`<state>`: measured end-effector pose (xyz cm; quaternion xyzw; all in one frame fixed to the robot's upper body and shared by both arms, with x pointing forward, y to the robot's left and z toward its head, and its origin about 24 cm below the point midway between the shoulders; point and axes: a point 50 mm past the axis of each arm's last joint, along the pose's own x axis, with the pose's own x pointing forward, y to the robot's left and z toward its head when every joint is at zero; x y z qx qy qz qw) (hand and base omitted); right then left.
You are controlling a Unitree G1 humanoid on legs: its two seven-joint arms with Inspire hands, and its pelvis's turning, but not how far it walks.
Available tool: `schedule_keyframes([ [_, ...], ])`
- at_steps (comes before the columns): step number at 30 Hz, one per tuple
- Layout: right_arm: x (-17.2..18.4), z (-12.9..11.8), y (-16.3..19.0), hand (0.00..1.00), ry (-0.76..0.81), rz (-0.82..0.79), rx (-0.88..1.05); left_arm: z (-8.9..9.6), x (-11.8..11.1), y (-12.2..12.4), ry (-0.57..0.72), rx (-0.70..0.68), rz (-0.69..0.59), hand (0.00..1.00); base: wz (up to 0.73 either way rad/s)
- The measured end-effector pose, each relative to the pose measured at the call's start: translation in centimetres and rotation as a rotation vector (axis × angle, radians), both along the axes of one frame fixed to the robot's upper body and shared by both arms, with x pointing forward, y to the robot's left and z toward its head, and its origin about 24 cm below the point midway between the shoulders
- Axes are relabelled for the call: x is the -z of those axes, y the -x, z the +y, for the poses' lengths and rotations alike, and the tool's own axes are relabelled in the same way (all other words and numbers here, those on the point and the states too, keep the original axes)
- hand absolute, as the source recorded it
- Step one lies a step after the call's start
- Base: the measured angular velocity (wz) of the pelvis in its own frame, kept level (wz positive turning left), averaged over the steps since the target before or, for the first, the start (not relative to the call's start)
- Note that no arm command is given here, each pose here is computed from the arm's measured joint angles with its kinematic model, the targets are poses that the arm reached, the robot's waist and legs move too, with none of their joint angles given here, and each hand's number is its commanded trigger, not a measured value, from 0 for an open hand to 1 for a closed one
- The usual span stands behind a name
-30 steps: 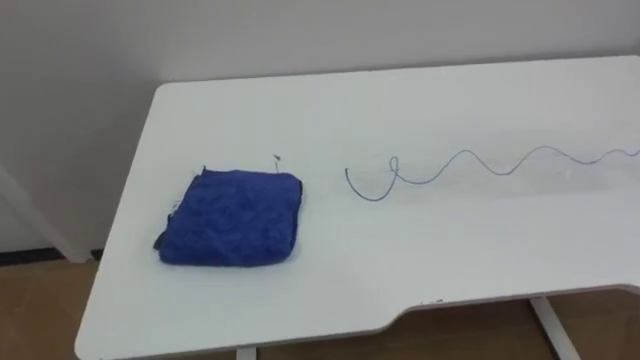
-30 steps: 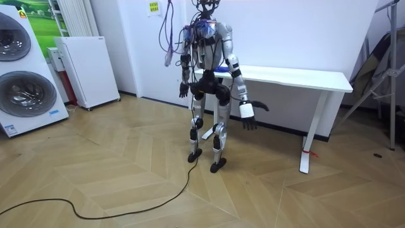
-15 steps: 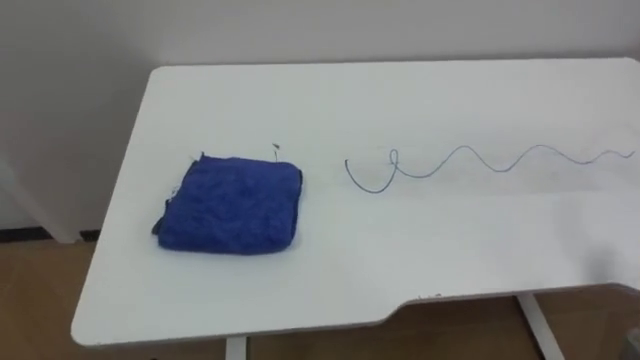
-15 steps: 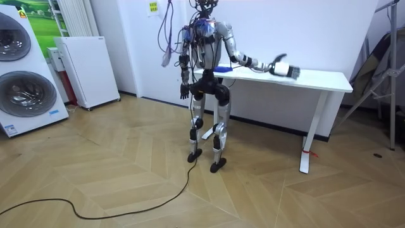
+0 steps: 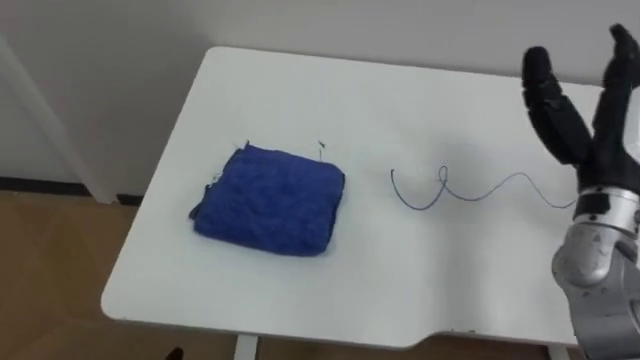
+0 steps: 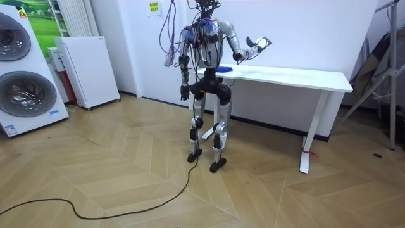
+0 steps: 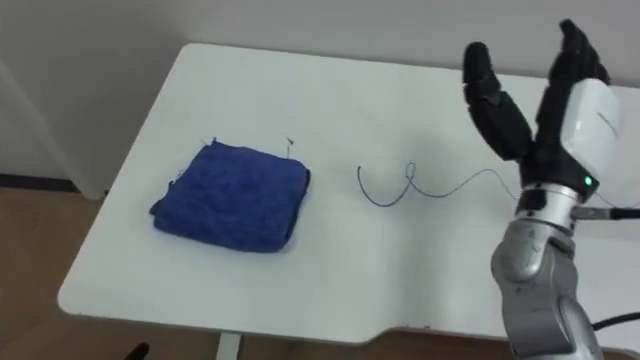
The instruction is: Wipe table
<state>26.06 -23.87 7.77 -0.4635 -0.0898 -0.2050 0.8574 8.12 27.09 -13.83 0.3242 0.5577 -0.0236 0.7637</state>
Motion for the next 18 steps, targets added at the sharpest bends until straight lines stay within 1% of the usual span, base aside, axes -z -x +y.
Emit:
schedule_keyframes([
  [3,0.4,1.8,-0.2,0.00,0.053,0.039,-0.089,-0.3,-0.3,-1.0,0.003,0.063,-0.016,0.00,0.07],
  [5,0.1,3.2,-0.2,0.00,0.121,0.046,-0.160,-0.4,-0.5,-1.8,0.009,0.076,-0.033,0.00,0.03],
  [6,-0.1,3.4,-0.2,0.00,0.142,0.044,-0.172,-0.4,-0.5,-2.0,0.009,0.079,-0.038,0.00,-0.11],
  [7,-0.6,4.2,-0.3,0.00,0.197,0.033,-0.205,-0.4,-0.6,-2.2,0.006,0.087,-0.046,0.00,-0.47],
  [9,-1.8,6.6,-0.8,0.00,0.254,-0.021,-0.313,0.5,-0.9,-2.2,-0.017,0.081,-0.048,0.00,-0.61],
  [10,-2.1,7.8,-0.8,0.00,0.297,-0.046,-0.372,0.8,-0.8,-2.2,-0.019,0.081,-0.031,0.00,0.04],
  [11,-1.8,8.1,-0.6,0.00,0.321,-0.040,-0.388,0.6,-0.6,-2.1,-0.013,0.089,-0.013,0.00,0.59],
  [13,-1.0,8.4,-0.4,0.00,0.398,0.013,-0.392,-0.8,-0.6,-3.8,0.024,0.159,-0.040,0.00,0.70],
  [16,-0.6,9.6,-0.3,0.00,0.462,0.044,-0.447,-1.5,-1.0,-5.5,0.030,0.207,-0.074,0.00,0.23],
  [18,0.0,10.3,-0.1,0.00,0.493,0.082,-0.486,-1.4,-0.8,-5.2,0.029,0.204,-0.062,0.00,0.13],
])
